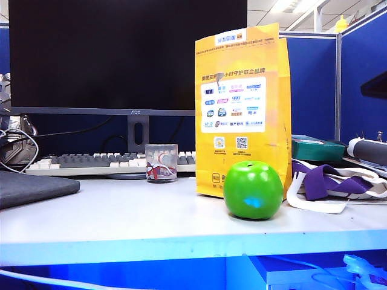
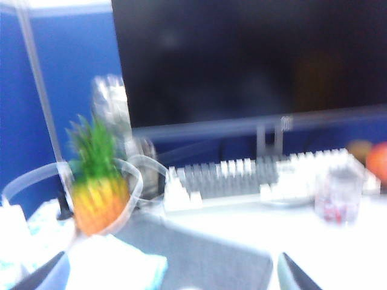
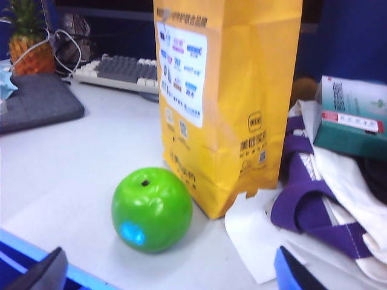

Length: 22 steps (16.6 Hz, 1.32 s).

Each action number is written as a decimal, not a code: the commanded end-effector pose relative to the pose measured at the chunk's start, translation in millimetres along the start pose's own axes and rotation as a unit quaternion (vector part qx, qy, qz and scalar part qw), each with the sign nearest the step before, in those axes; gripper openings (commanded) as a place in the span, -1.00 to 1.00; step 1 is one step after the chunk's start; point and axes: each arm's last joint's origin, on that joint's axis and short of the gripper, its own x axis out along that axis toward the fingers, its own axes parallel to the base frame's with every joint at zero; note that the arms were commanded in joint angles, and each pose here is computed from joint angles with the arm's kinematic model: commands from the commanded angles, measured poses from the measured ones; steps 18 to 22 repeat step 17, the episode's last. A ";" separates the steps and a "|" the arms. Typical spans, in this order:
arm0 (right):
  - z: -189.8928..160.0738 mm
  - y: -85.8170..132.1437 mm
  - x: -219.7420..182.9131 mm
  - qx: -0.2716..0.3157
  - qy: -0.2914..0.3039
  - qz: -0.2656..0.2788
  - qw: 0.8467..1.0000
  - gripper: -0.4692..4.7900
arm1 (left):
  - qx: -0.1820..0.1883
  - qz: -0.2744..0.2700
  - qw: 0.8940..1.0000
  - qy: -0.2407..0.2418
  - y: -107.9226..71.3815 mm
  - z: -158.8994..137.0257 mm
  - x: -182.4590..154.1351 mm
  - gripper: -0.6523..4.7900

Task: Pick up the green apple and throw it into the yellow paper bag.

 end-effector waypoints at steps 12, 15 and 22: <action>-2.2 -5.8 -0.8 0.003 0.000 -0.030 1.000 0.92 | 0.011 -0.050 0.997 0.066 -18.9 -63.4 6.7 0.92; -2.1 -5.8 -0.8 0.003 0.000 -0.030 1.000 0.92 | 0.011 -0.051 0.996 0.066 -18.9 -63.5 6.7 0.92; -2.2 -5.8 -0.8 0.003 0.000 -0.030 1.000 0.92 | 0.011 -0.051 0.996 0.066 -18.9 -63.5 6.7 0.92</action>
